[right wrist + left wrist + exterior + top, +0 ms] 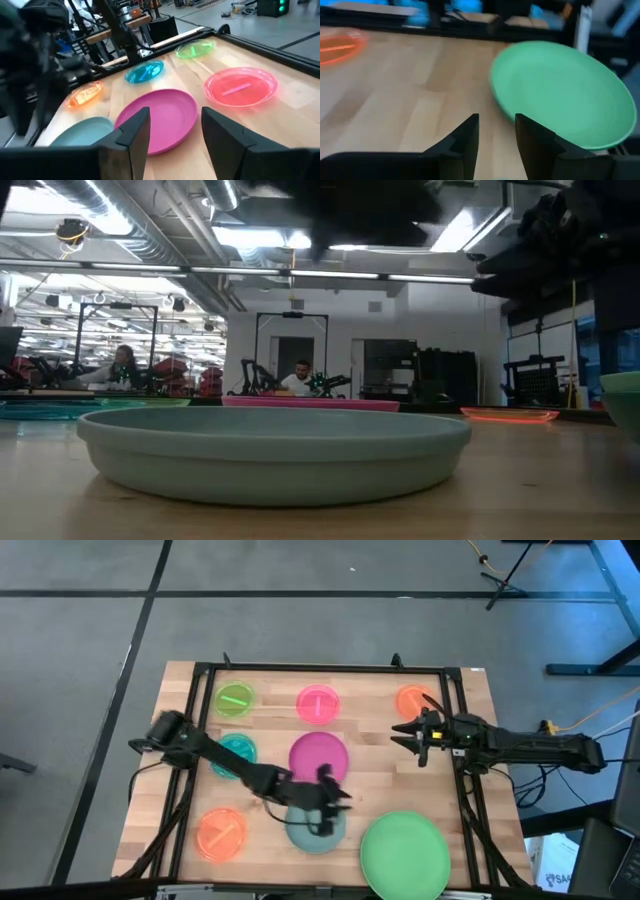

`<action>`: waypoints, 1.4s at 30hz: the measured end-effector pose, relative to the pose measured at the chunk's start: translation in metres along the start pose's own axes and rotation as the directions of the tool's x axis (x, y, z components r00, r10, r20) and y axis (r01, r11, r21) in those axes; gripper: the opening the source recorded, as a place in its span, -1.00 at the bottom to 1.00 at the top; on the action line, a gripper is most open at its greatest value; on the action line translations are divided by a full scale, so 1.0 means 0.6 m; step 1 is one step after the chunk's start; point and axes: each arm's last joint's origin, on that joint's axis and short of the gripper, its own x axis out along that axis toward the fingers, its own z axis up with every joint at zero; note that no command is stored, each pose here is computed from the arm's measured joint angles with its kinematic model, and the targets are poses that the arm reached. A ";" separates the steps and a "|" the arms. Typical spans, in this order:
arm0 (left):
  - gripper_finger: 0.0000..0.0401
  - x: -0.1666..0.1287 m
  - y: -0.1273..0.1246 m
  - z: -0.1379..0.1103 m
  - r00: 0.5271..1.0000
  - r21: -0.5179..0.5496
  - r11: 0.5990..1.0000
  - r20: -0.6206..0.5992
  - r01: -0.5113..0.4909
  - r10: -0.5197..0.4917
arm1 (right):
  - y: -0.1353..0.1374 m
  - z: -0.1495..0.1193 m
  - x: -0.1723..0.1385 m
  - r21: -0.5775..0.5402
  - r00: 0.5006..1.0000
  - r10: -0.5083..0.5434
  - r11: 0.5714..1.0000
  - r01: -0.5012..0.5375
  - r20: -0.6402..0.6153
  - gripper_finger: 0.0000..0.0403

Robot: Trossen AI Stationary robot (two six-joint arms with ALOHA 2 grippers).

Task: Stack plastic plates
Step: Stack the pink plate on the green plate

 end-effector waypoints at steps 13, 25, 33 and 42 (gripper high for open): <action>-0.41 -0.145 0.068 -0.039 0.994 -0.219 0.970 -0.042 -0.110 0.104 | -0.002 -0.002 0.029 -0.009 1.000 -0.027 1.000 0.027 -0.002 -0.16; -0.25 -0.127 0.172 -0.085 0.862 -0.387 0.791 -0.388 -0.474 0.326 | -0.007 -0.015 0.045 -0.038 0.996 -0.059 0.998 0.057 -0.062 -0.16; -0.26 -0.121 0.216 -0.100 0.784 -0.394 0.710 -0.501 -0.584 0.367 | -0.007 -0.015 0.045 -0.038 0.996 -0.060 0.998 0.058 -0.065 -0.16; -0.26 -0.109 0.230 -0.120 0.747 -0.385 0.695 -0.574 -0.608 0.335 | -0.007 -0.015 0.045 -0.083 0.996 -0.061 0.995 0.055 -0.067 -0.16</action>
